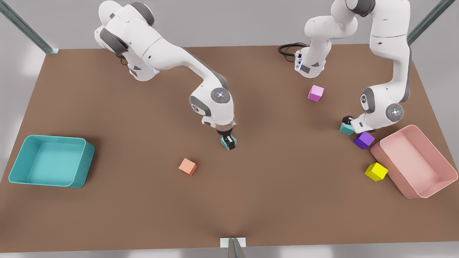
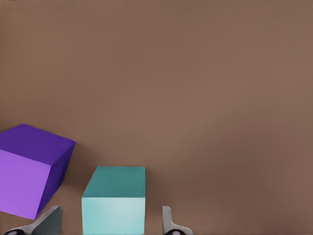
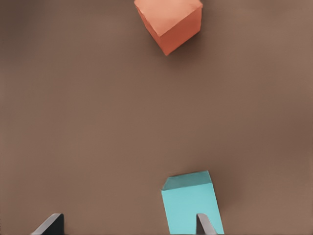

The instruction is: Stack the two blue cubes on top of each other

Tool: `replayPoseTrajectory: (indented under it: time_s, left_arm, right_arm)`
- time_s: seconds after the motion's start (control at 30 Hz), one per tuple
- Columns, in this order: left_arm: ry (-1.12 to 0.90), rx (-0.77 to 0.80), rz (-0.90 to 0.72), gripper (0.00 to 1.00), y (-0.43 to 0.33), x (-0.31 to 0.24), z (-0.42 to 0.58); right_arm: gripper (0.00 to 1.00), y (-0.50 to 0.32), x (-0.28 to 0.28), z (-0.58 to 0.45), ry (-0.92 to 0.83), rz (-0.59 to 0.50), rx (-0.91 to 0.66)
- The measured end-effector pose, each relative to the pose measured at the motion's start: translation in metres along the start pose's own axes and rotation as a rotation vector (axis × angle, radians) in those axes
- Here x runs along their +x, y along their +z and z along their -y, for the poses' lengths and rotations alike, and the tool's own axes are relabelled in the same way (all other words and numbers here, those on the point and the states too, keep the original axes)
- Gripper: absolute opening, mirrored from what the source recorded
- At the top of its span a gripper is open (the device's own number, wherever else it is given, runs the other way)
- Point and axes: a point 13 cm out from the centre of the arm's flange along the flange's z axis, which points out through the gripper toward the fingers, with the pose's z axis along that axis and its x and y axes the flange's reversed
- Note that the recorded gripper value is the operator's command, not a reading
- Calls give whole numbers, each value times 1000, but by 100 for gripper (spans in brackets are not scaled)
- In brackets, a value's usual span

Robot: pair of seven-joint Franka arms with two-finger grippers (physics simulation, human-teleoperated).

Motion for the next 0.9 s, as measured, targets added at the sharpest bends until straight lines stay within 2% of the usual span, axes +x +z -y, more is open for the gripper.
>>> replayPoseTrajectory:
  time_s: [0.03,0.1,0.2,0.27,0.3,0.4,0.5,0.7,0.83,0.87,0.9]
  left_arm:
    - [21,-5,6,100,3,-1,-2]
    - [60,-9,13,100,10,-1,-1]
    - [113,-16,23,100,14,-3,-2]
    - [142,-21,30,100,15,-5,-3]
    - [154,-20,29,100,19,-5,-3]
    - [188,-19,31,100,23,-5,-3]
    - [220,-13,22,100,32,-4,-2]
    - [266,-9,20,99,43,-1,1]
    - [278,-1,22,98,52,-2,2]
    - [281,0,24,96,53,-3,2]
    - [283,0,26,86,54,-3,2]
  right_arm:
    - [100,-4,-40,-6,-36,38,23]
    - [100,-29,-154,-21,-76,89,75]
    - [100,-155,-285,-30,-146,147,88]
    - [100,-261,-349,14,-178,188,90]
    - [100,-288,-358,45,-220,195,125]
    - [100,-265,-365,88,-355,75,264]
    - [100,-252,-377,109,-479,-6,340]
    - [100,-237,-425,133,-649,-136,390]
    - [100,-235,-424,143,-777,-208,401]
    - [100,-235,-422,144,-808,-227,399]
    - [100,-234,-419,145,-837,-245,397]
